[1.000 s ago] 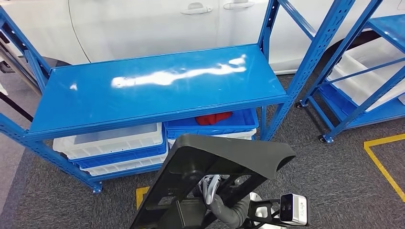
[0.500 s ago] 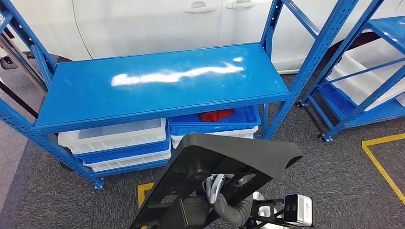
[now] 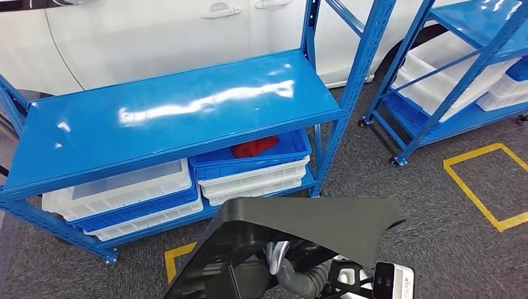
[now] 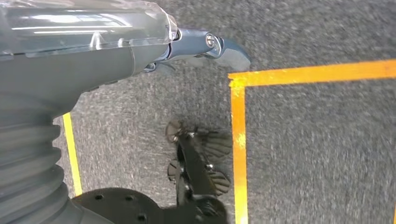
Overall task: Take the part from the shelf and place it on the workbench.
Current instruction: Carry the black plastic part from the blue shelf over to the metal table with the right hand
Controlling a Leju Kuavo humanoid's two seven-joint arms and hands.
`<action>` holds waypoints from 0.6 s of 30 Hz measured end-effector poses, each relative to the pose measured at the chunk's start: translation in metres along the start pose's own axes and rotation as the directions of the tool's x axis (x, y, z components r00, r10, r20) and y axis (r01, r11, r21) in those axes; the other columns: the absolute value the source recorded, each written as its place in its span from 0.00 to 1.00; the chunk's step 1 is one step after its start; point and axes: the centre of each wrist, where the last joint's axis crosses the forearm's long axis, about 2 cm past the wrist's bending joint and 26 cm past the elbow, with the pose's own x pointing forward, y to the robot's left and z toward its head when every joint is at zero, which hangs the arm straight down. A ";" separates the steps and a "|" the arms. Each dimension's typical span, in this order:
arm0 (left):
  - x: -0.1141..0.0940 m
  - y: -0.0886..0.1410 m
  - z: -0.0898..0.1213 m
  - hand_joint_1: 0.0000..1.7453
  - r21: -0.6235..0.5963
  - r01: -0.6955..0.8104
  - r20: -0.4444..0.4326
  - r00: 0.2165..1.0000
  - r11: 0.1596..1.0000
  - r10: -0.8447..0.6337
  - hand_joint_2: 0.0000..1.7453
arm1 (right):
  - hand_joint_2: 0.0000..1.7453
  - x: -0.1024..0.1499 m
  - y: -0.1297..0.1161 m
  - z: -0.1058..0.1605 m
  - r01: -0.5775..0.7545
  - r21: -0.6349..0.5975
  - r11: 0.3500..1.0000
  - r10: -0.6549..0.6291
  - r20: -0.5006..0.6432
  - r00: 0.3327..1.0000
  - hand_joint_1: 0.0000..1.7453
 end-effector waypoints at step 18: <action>-0.002 0.003 0.000 0.00 -0.023 0.023 0.012 1.000 0.999 -0.023 1.00 | 1.00 0.013 0.001 -0.002 -0.094 -0.019 0.995 0.094 0.016 0.995 1.00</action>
